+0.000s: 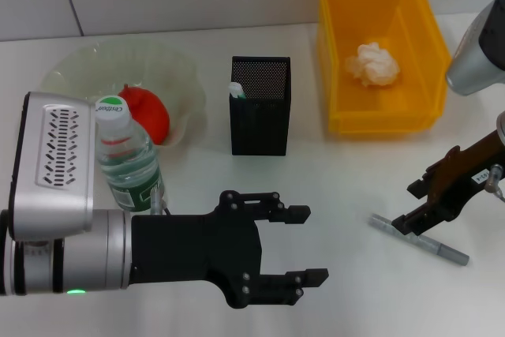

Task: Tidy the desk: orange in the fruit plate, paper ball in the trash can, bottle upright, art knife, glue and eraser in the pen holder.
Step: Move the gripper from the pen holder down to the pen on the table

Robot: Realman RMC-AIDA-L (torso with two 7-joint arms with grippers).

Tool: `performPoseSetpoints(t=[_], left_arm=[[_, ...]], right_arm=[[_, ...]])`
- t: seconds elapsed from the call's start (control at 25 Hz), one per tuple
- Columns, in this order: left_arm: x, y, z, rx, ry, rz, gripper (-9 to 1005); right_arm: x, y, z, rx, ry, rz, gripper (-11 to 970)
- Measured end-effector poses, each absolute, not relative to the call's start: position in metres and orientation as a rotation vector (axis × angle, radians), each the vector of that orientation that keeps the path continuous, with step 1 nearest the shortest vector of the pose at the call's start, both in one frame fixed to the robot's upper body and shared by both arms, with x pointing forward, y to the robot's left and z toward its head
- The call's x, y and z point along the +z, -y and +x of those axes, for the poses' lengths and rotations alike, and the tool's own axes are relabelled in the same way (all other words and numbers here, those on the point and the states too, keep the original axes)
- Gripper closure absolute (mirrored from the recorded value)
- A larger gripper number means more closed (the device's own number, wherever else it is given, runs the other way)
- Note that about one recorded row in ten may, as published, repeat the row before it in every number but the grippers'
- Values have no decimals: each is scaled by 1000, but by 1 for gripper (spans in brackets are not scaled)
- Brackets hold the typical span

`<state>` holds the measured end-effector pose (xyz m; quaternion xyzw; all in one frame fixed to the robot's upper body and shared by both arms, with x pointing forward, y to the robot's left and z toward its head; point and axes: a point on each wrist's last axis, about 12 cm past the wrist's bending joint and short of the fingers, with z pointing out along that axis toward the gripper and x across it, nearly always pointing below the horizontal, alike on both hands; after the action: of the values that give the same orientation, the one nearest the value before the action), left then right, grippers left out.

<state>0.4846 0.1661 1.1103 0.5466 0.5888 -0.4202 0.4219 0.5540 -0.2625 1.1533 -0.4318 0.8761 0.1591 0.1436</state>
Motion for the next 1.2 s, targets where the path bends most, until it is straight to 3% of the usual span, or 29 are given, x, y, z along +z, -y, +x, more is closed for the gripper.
performPoseSetpoints(t=[1.2], left_arm=[[1109, -163, 488, -1061, -1478, 1379, 298]], right_arm=[[1140, 254, 561, 404, -2521, -1275, 331]])
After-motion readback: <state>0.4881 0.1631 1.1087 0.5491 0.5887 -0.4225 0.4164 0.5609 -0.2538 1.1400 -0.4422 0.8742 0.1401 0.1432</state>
